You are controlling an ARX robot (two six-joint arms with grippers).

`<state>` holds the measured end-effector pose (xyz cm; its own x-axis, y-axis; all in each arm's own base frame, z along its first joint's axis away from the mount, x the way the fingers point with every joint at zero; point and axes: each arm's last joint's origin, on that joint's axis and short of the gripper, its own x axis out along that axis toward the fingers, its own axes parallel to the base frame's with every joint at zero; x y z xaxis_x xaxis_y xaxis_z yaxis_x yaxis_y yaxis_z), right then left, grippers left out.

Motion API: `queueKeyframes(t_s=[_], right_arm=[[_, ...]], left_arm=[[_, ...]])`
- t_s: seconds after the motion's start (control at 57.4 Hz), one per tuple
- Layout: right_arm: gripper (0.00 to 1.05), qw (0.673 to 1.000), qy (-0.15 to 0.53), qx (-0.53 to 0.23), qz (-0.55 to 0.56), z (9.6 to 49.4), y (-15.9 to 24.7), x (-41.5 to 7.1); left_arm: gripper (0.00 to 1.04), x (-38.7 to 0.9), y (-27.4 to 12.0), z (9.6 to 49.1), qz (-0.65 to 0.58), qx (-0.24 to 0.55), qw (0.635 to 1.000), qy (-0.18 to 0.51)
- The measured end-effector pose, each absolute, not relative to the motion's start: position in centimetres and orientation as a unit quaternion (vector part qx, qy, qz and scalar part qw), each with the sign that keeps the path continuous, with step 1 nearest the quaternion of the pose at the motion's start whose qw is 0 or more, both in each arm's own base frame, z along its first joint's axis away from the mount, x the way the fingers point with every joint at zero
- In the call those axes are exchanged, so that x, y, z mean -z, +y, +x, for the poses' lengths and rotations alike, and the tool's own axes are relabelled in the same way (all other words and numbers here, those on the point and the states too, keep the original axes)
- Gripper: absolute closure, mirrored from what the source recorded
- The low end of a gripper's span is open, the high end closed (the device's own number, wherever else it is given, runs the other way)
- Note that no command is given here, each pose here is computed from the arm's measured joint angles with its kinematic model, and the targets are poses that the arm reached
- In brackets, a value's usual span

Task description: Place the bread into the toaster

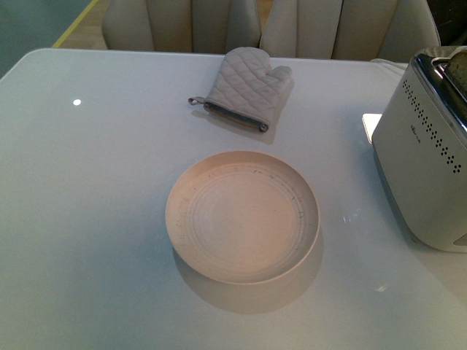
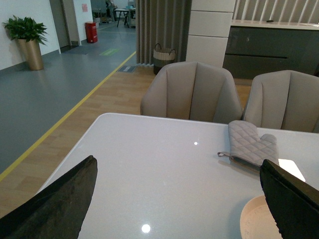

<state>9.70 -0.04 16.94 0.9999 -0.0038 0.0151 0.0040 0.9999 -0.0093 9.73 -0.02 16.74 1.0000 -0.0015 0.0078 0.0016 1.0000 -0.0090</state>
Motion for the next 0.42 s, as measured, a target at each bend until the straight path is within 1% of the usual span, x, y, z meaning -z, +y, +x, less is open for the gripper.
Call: queueKeyframes(t_s=[0.418], right_arm=[[0.09,1.000,-0.008,0.002,-0.005,9.69,-0.04,-16.95]], left_arm=[[0.07,-16.74,-0.02,9.73,-0.004,0.001,1.000,-0.004]])
